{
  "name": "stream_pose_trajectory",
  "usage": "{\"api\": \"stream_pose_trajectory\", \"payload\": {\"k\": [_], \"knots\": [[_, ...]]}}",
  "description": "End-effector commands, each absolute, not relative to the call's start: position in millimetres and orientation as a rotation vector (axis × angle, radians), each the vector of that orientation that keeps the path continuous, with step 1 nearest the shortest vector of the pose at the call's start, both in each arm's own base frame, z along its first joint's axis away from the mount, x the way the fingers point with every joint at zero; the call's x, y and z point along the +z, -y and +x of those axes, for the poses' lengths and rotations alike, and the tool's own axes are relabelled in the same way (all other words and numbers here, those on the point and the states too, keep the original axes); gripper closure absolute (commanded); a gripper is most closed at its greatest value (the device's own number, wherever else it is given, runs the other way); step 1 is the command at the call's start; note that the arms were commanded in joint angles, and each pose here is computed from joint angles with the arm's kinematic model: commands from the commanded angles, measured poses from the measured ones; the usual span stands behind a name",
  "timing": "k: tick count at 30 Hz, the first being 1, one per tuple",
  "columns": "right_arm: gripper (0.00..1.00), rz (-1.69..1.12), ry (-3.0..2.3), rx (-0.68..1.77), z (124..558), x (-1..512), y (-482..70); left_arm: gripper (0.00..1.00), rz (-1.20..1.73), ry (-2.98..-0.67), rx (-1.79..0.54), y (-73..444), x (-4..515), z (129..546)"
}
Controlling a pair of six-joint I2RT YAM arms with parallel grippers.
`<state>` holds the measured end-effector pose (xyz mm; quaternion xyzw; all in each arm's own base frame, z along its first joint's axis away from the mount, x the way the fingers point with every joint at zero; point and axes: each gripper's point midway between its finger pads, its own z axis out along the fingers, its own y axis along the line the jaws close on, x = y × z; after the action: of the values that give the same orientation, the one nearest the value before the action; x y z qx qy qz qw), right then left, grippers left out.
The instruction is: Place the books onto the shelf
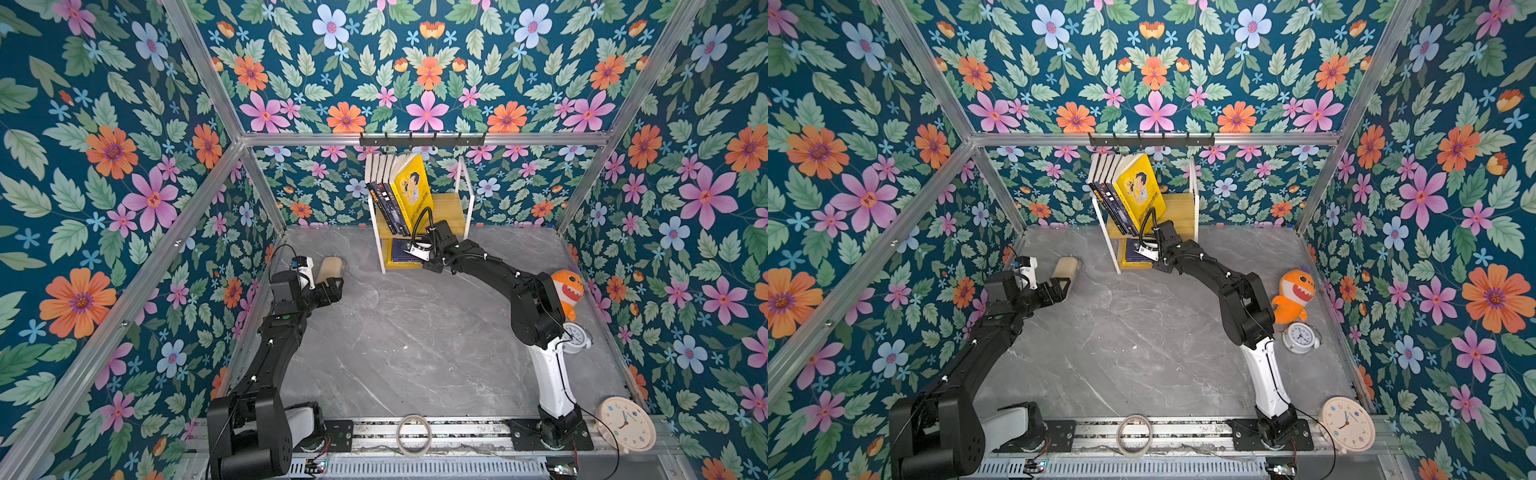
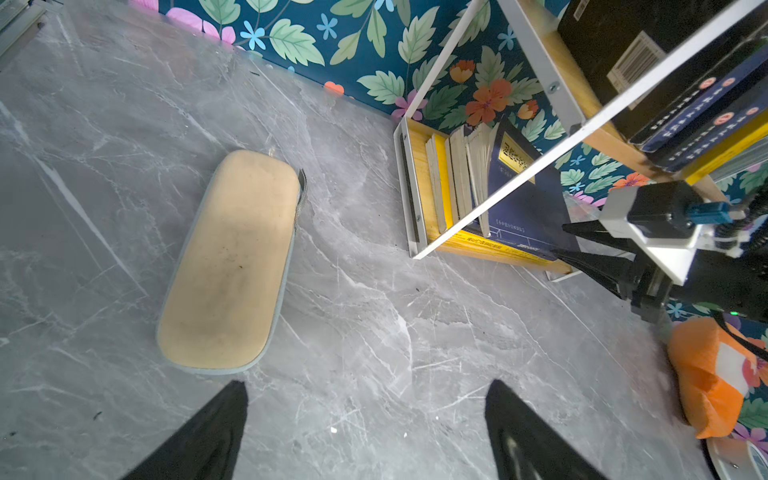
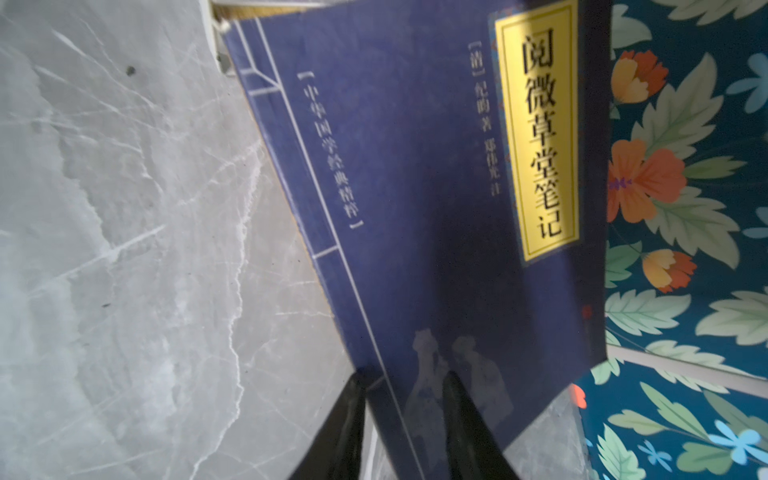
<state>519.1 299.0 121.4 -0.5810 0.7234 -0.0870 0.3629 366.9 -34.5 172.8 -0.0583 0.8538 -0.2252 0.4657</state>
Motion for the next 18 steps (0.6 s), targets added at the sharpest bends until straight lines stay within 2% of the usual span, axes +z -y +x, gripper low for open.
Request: {"api": "stream_pose_trajectory", "payload": {"k": [1,3,7,18], "knots": [[0.65,-1.528,-1.830,-0.139,505,124,-315,0.09,-0.134,-2.092,-0.534,32,174,369],[0.61,-1.530,-1.820,-0.121,502,122,-321,0.09,-0.133,-2.093,-0.534,32,174,369],[0.61,-1.523,-1.831,-0.151,509,116,-322,0.09,-0.130,-2.095,-0.537,33,173,369],[0.76,-1.483,-1.853,-0.189,526,107,-325,0.09,-0.129,-2.091,-0.529,31,175,369]]}}
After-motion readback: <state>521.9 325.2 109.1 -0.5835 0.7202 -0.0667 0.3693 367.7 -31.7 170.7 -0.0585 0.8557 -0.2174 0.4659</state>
